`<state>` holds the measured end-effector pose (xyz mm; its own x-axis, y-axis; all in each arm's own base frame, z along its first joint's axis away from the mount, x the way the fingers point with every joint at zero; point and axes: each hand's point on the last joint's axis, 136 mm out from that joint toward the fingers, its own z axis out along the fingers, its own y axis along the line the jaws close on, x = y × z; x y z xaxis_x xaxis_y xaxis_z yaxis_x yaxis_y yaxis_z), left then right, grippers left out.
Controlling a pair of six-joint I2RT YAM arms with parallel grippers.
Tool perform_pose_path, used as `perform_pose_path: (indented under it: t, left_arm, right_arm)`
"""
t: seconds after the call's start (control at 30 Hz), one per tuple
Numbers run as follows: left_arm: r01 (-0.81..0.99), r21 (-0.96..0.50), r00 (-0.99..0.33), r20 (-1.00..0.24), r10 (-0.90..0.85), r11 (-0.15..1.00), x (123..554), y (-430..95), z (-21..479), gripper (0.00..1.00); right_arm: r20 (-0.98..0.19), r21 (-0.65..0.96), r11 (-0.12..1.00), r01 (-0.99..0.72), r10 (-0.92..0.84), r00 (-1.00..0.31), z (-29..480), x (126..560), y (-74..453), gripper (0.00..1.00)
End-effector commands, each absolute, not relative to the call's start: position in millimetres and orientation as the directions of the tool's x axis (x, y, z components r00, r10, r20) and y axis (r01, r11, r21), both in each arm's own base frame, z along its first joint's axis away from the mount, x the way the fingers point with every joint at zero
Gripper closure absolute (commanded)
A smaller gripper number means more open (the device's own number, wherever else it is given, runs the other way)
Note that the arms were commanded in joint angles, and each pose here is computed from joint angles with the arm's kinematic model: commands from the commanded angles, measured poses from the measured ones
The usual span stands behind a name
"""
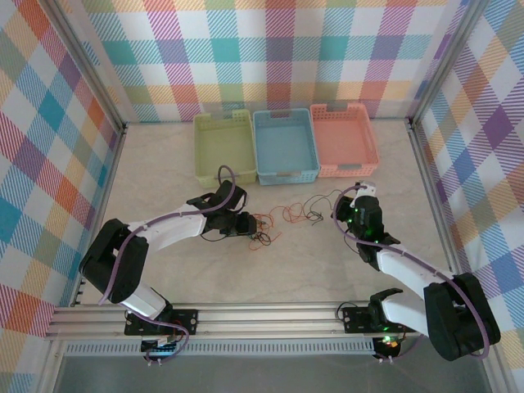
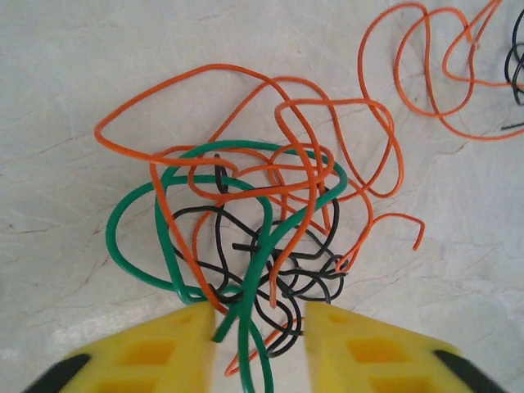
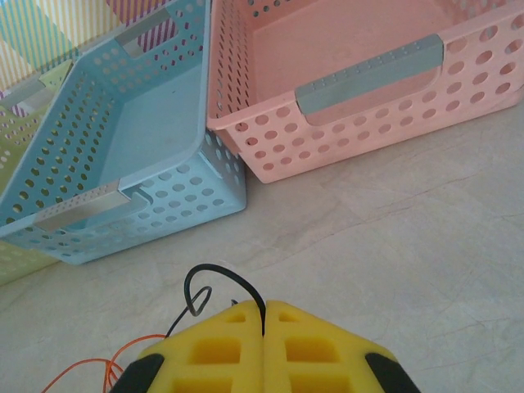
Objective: Untangle the cables
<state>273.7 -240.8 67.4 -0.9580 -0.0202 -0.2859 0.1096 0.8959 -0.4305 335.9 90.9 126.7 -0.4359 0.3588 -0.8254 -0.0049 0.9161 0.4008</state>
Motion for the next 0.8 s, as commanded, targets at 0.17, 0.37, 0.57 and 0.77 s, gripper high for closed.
perform_pose_path:
  t: [0.17,0.37,0.57,0.77]
  left_arm:
    - [0.105,-0.408,-0.940,-0.337,-0.043,0.907,275,-227,89,0.50]
    - [0.138,-0.436,-0.922,-0.384,-0.045,0.889,280,-233,124,0.42]
    - [0.199,-0.460,-0.920,-0.391,0.004,0.865,282,-257,138,0.40]
    - [0.267,-0.463,-0.926,-0.367,0.091,0.845,286,-300,131,0.40]
  right_arm:
    - [-0.835,0.403,0.914,-0.042,0.349,-0.425,130,341,97,1.00]
    - [-0.835,0.406,0.913,-0.049,0.349,-0.426,130,341,98,1.00]
    - [-0.832,0.410,0.911,-0.053,0.350,-0.430,129,342,99,1.00]
    - [-0.834,0.404,0.913,-0.054,0.343,-0.432,129,342,99,1.00]
